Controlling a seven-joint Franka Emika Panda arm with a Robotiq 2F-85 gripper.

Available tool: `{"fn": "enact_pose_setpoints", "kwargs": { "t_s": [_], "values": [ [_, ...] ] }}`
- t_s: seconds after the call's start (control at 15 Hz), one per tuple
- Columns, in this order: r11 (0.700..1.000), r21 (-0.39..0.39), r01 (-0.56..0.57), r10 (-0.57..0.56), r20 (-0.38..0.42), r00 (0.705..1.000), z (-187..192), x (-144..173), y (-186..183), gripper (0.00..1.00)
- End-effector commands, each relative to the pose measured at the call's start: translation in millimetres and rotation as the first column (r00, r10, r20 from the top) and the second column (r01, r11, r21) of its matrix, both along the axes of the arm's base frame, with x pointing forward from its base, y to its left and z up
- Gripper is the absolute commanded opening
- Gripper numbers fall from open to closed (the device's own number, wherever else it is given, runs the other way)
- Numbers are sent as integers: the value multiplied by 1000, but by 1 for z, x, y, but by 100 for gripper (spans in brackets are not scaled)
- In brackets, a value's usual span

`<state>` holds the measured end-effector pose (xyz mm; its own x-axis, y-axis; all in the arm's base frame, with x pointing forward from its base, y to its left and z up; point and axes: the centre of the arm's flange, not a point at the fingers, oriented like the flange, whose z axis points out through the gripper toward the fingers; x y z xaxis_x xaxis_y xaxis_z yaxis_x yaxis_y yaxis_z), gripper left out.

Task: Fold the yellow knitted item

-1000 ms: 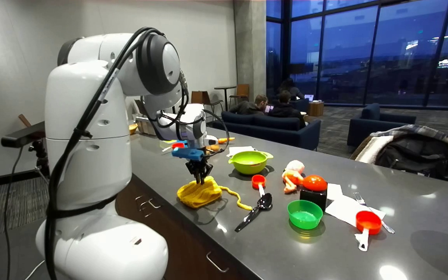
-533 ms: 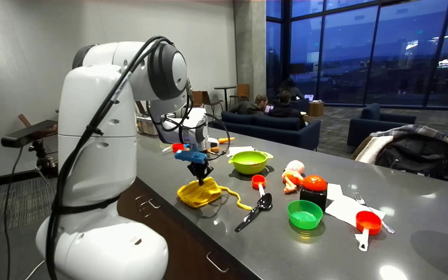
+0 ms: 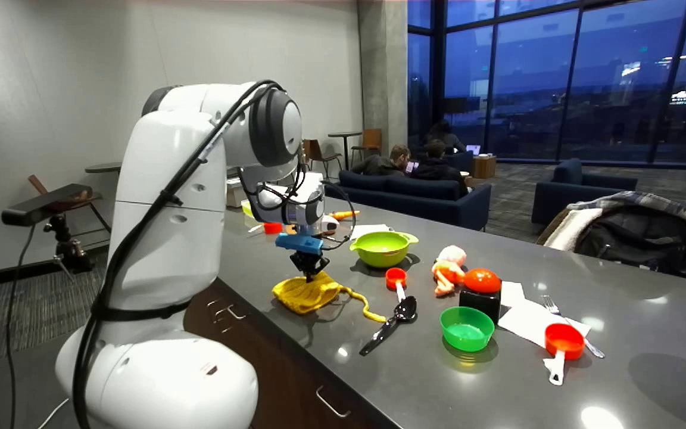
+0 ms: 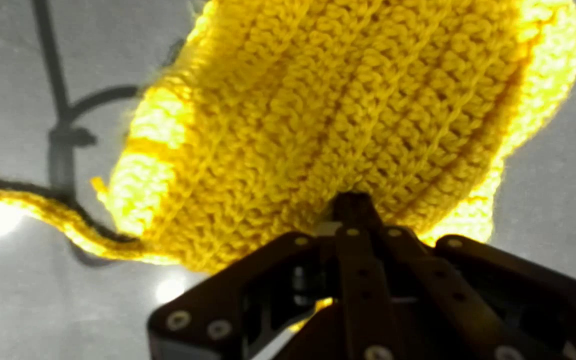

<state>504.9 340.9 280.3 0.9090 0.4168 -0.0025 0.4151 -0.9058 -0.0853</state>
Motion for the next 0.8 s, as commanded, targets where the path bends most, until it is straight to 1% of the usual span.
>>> {"fn": "enact_pose_setpoints", "kwargs": {
  "t_s": [0.0, 0.73],
  "values": [
    [999, 26, -40, 40, -6, 999, 0, 23, 14, 0],
    [985, 69, -155, 153, 42, 987, 12, 82, 53, 0]
  ]
}}
